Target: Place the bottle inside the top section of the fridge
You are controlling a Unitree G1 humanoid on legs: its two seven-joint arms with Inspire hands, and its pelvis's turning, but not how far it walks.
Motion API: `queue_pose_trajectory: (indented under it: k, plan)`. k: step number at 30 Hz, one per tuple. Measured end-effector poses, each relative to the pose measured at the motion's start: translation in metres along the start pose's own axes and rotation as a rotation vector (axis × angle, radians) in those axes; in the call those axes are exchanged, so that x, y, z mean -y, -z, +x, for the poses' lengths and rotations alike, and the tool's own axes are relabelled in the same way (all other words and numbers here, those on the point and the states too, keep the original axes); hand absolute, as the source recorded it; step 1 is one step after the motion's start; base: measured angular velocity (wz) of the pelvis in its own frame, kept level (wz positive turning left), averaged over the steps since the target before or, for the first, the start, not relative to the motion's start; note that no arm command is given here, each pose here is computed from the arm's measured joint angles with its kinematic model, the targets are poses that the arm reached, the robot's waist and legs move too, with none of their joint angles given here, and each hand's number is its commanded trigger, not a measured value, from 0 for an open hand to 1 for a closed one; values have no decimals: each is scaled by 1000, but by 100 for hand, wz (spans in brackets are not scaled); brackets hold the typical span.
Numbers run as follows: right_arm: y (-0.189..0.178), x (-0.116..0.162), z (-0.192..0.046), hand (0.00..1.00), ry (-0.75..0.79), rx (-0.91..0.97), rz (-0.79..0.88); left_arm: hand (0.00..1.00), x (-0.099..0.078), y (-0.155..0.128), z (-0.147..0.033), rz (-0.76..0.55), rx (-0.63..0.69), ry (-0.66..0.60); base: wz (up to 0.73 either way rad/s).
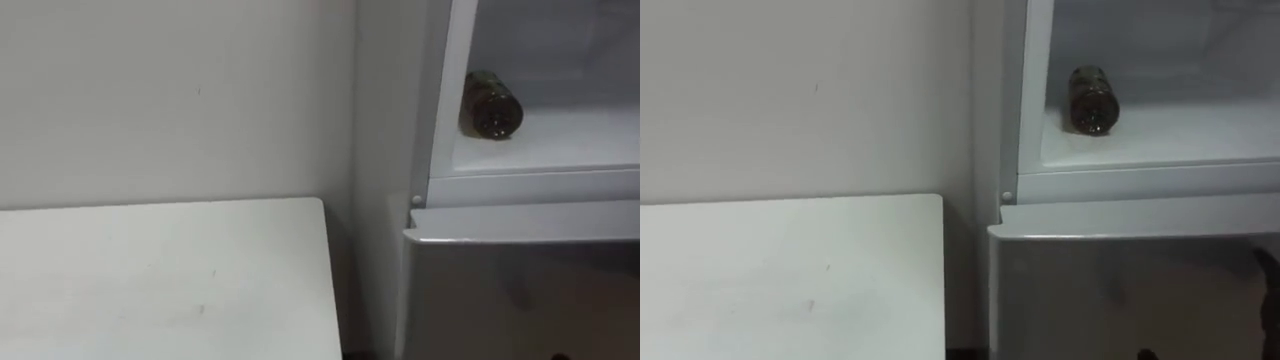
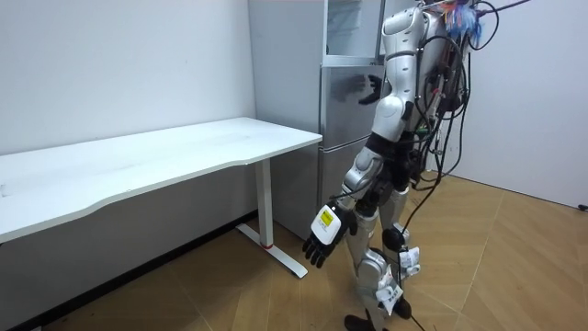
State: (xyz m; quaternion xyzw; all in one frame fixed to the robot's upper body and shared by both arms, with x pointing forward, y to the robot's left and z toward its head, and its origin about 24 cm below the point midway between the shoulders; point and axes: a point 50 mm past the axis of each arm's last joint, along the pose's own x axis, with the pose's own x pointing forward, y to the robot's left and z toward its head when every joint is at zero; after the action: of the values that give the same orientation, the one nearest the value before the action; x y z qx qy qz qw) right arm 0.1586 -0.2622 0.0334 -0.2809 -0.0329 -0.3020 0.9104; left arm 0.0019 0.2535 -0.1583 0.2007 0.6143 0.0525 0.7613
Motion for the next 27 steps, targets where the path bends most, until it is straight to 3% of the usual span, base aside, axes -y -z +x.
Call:
queue_pose_trajectory:
  k: [6, 9, 20, 27]
  plan:
    - [52, -8, -25, 0, -37, -230, -91, 0, 3, 6, -3, 11, 3, 7, 0]
    - [69, -11, -37, 0, -39, -351, -59, 0, 4, 9, -4, 18, 0, 13, 0]
    - [134, 6, -90, 0, -17, -746, -159, 0, 8, 8, -5, 17, -1, 22, 2]
    - [159, 14, -125, 0, 48, -1034, -73, 0, 8, 11, -6, -11, -8, 20, 1]
